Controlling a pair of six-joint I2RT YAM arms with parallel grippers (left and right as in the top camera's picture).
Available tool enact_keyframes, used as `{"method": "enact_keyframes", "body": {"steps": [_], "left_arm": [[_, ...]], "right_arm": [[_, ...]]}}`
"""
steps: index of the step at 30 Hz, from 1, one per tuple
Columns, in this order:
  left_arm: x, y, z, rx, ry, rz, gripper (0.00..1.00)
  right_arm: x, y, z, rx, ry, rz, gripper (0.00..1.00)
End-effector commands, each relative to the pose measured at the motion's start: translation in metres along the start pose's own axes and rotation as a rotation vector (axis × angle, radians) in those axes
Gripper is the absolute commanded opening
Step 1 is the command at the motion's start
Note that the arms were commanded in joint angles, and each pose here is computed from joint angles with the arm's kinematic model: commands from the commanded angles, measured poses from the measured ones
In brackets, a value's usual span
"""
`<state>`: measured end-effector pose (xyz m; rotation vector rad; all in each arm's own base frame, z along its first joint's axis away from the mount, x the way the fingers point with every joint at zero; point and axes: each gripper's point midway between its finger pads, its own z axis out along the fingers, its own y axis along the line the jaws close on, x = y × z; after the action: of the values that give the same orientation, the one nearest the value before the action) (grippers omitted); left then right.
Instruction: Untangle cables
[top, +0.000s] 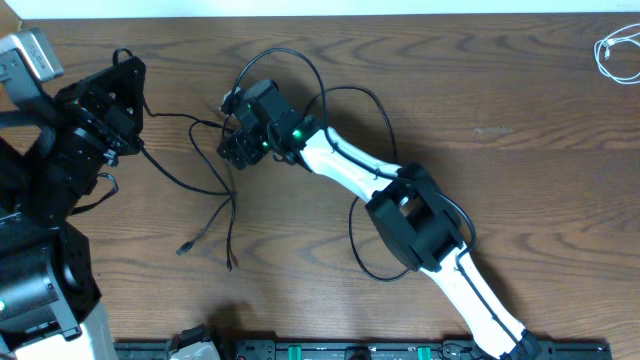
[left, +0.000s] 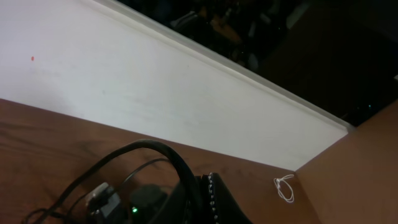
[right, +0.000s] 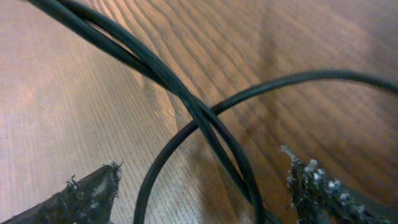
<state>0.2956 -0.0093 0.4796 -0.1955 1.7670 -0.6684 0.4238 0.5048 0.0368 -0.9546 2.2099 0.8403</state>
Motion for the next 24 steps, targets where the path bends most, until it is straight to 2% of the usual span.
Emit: {"method": "enact_keyframes", "body": {"steps": [1,4,8,11,13,17,24], "left_arm": [[-0.006,-0.012,-0.005,0.029,-0.013,0.012,0.07],[-0.006,-0.012,-0.005,0.029,-0.013,0.012,0.08],[-0.006,-0.011,-0.005,0.028,-0.013,0.011,0.07],[-0.006,-0.011,-0.004,0.027,-0.011,0.01,0.08],[-0.005,-0.009,-0.003,0.025,-0.007,0.006,0.07],[0.002,0.0,0.004,0.007,0.031,-0.029,0.07],[0.035,0.031,0.022,-0.06,0.182,-0.133,0.07]], "right_arm": [[0.015,-0.006,0.014,0.043,0.025,-0.004,0.82],[0.016,-0.01,0.015,0.073,0.024,-0.005,0.71],[0.016,-0.013,0.014,0.08,0.025,-0.002,0.49],[0.014,-0.016,0.011,0.078,0.023,0.046,0.28],[0.009,-0.014,0.003,0.058,0.024,0.068,0.19],[-0.01,-0.01,-0.029,0.005,0.033,0.096,0.13],[-0.044,-0.005,-0.124,-0.046,0.068,0.073,0.06]]}}
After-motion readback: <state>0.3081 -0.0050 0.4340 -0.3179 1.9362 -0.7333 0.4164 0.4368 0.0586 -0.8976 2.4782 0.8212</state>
